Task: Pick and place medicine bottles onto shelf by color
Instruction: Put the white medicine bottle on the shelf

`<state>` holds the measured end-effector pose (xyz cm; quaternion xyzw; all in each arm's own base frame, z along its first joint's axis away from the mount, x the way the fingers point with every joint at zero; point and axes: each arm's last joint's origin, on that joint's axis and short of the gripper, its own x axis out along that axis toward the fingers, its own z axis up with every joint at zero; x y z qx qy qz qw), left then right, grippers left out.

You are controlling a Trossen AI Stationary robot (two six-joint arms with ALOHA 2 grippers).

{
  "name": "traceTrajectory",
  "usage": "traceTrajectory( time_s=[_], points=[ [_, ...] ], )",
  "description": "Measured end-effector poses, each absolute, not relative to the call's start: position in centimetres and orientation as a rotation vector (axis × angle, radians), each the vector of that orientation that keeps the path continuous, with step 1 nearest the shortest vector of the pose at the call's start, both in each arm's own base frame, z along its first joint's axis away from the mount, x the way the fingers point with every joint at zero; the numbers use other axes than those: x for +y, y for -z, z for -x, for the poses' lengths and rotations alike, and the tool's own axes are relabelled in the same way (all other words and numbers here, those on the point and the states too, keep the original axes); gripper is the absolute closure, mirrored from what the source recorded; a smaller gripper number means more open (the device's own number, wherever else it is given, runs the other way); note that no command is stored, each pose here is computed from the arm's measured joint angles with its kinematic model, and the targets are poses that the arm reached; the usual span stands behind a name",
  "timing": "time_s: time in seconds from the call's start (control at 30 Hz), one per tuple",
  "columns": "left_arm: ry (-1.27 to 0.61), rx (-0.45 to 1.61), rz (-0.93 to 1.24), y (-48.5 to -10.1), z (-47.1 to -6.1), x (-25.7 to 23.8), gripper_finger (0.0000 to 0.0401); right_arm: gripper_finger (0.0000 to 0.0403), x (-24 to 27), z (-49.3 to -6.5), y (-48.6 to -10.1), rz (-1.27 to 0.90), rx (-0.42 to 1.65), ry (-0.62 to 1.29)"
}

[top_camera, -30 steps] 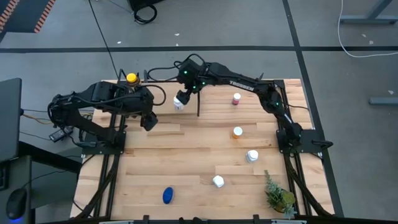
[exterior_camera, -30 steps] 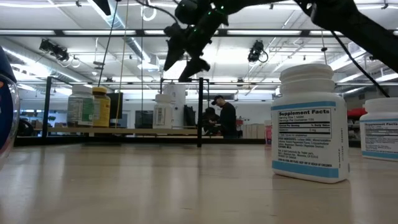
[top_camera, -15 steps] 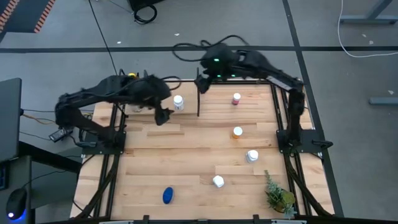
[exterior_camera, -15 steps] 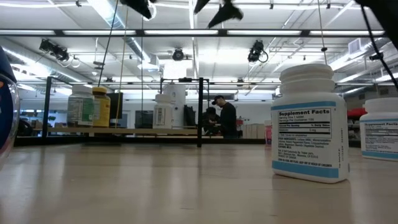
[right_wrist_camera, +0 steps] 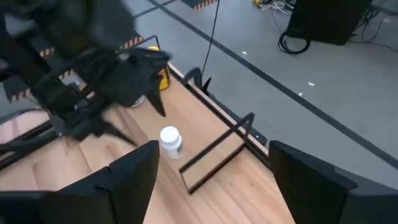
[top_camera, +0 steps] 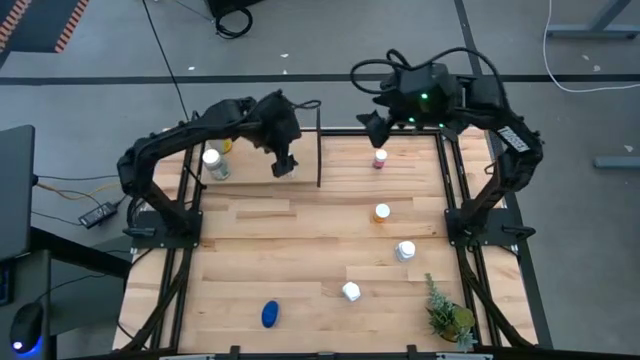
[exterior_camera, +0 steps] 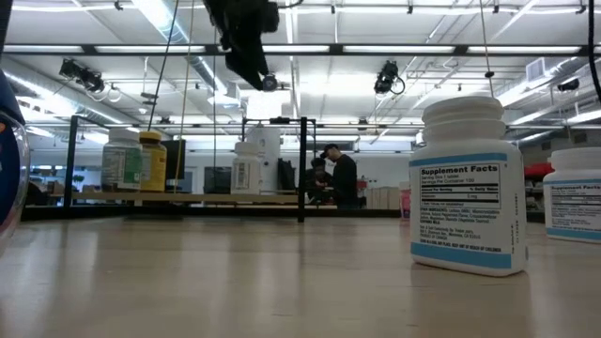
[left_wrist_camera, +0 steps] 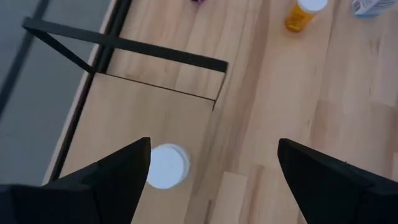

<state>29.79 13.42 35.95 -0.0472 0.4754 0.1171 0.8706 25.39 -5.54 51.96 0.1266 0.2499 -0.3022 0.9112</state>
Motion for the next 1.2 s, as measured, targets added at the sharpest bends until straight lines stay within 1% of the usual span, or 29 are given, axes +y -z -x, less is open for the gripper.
traceTrajectory(
  time_s=[0.1,0.23,0.43,0.57,0.7,0.8,0.9,0.97,1.07,1.2],
  points=[
    [-0.216,0.994,0.138,-35.5,-29.5,14.8,0.0046,0.0100,-5.5,-24.8,-51.8,-0.226,0.567,0.622],
    [-0.232,0.995,0.151,-35.4,-28.8,16.2,0.0046,0.0106,-5.8,-24.2,-51.0,-0.211,0.665,0.645],
    [-0.231,1.053,0.141,-35.0,-27.8,17.2,0.0046,0.0111,-7.1,-25.7,-48.5,-0.116,0.794,0.642],
    [-0.223,1.076,0.145,-34.9,-27.6,17.2,0.0046,0.0111,-9.6,-28.1,-44.3,-0.093,0.885,0.642],
    [-0.223,1.073,0.148,-34.9,-27.7,17.1,0.0046,0.0111,-11.9,-29.5,-38.1,-0.193,1.006,0.583],
    [-0.225,1.063,0.143,-34.9,-27.7,17.2,0.0046,0.0111,-12.7,-29.6,-32.7,-0.236,1.129,0.514],
    [-0.225,1.064,0.144,-34.9,-27.7,17.2,0.0046,0.0111,-12.5,-29.1,-28.4,-0.281,1.236,0.447],
    [-0.230,1.058,0.144,-35.0,-27.7,17.4,0.0046,0.0111,-12.2,-28.7,-26.6,-0.317,1.287,0.415],
    [-0.214,1.041,0.114,-34.8,-28.1,17.7,0.0046,0.0111,-11.6,-28.6,-25.1,-0.344,1.312,0.383],
    [-0.151,1.109,0.136,-33.0,-28.9,18.0,0.0046,0.0111,-11.0,-29.1,-24.7,-0.359,1.278,0.381]
  ],
)
